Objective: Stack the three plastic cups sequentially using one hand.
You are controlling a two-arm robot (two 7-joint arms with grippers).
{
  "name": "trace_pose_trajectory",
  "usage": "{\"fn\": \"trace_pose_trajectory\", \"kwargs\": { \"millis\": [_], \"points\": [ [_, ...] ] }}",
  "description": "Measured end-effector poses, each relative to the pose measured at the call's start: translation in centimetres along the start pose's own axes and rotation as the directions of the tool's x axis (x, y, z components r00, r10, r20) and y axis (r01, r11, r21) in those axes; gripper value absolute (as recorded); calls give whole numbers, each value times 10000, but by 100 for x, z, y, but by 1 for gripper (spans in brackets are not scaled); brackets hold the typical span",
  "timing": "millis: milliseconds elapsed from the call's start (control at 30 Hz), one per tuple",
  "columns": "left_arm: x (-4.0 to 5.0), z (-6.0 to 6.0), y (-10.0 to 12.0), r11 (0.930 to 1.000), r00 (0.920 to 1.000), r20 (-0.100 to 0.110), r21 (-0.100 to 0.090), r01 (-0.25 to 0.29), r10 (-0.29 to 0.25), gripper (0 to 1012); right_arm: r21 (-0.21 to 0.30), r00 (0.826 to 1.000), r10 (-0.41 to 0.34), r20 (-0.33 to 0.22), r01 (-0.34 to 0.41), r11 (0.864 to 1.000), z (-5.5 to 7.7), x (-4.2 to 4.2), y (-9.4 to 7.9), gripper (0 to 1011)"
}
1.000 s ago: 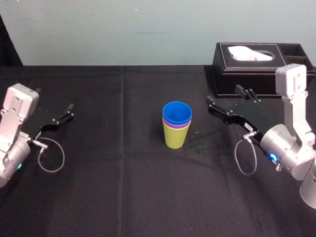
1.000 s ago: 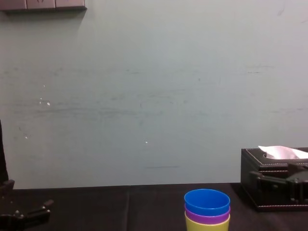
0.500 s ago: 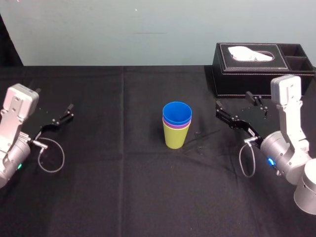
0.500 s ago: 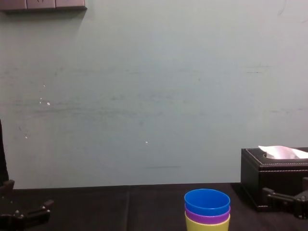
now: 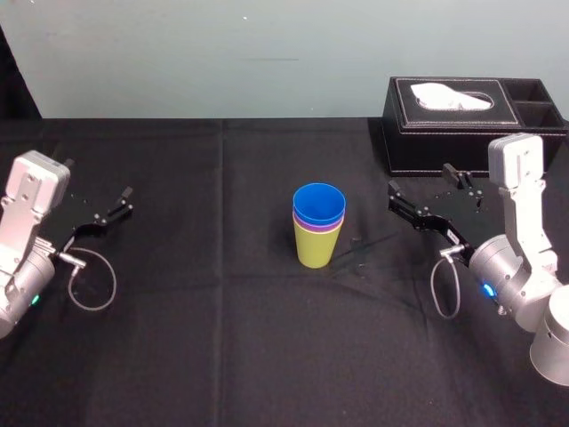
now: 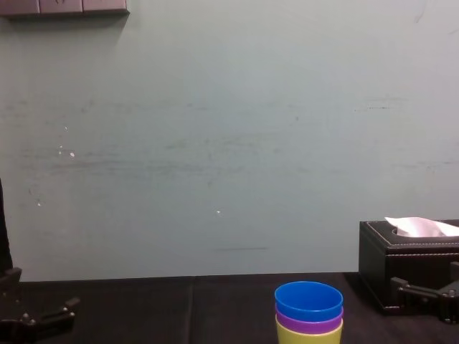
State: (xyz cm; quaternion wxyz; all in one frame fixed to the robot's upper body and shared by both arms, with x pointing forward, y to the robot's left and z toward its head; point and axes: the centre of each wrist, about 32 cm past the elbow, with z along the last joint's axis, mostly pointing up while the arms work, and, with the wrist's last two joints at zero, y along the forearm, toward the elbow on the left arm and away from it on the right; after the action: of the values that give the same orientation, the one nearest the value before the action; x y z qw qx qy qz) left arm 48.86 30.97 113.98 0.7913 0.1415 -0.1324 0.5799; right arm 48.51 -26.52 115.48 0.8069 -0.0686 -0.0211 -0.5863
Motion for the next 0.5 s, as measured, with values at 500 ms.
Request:
{"fn": "trace_pose_trajectory", "kwargs": {
  "millis": [500],
  "points": [
    [0, 0, 0, 10000, 10000, 0, -1, 0, 0, 1011, -10, 10000, 14, -8, -14, 10000, 3, -2, -4, 1003]
  ]
}}
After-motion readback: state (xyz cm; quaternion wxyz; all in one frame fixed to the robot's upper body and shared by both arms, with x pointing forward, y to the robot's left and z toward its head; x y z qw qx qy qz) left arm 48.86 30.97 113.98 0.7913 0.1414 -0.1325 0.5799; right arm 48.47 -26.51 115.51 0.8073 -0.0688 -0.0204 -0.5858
